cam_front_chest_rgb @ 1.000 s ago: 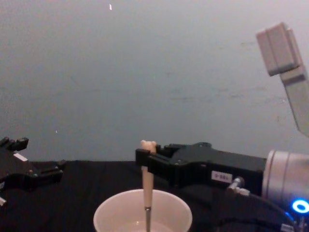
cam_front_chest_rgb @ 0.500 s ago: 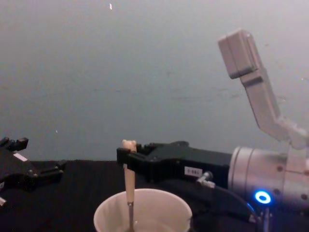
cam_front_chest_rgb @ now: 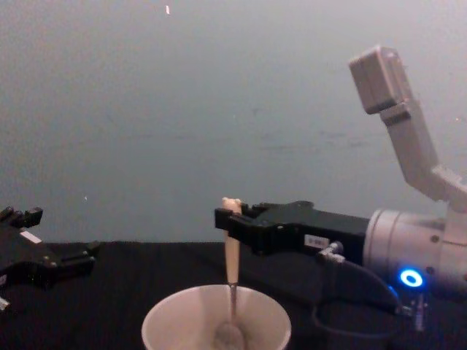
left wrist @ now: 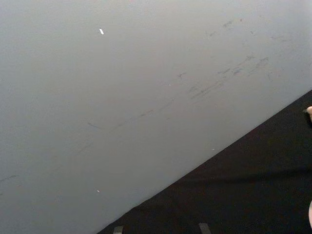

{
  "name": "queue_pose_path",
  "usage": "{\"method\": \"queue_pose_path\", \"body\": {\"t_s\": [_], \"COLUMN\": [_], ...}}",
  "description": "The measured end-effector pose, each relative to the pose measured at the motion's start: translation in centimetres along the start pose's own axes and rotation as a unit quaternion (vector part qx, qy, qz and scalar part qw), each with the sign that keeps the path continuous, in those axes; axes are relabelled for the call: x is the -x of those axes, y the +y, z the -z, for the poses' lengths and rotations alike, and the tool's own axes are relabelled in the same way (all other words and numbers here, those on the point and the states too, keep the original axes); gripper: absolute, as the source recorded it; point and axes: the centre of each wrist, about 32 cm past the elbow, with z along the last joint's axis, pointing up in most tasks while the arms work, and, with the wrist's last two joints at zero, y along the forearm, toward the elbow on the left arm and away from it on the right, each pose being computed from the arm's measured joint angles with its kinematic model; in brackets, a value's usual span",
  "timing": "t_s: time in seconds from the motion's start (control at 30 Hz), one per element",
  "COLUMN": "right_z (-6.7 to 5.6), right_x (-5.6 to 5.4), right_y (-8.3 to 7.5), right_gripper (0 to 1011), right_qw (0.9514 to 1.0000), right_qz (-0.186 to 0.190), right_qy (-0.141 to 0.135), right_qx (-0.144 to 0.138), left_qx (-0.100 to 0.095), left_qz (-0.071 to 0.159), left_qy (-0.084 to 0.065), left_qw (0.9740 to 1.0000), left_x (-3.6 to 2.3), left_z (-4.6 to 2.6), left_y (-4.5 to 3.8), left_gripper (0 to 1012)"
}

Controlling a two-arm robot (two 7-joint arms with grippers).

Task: Pick up the stirring spoon with one hand, stir inside the cup, then place it back in its original position.

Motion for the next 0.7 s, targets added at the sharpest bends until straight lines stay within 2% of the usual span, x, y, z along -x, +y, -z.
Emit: {"method": "queue_pose_path", "body": {"t_s": [0.13,0.3,0.47,0.7], "right_z": [0.0,-0.1,-0.2,-0.6], "right_x": [-0.4,-0.2,0.5,1.3], "right_y": [-1.0,-2.1,-3.2,-3.6], "right_gripper": [214,214,214,214], "right_qw": [1.0,1.0,0.9999,0.9995], "right_qz": [0.006,0.002,-0.014,-0.029], "right_qy": [-0.002,0.0,0.004,0.009], "right_qx": [0.002,0.002,-0.001,-0.01], "left_qx": [0.0,0.0,0.0,0.0], "left_qz": [0.0,0.0,0.0,0.0], "left_qy": [0.0,0.0,0.0,0.0], "left_qw": [1.0,1.0,1.0,1.0], "left_x": [0.0,0.0,0.0,0.0], "left_z": [0.0,0.0,0.0,0.0], "left_y": [0.0,0.0,0.0,0.0], "left_gripper": [1001,1001,1001,1001]}}
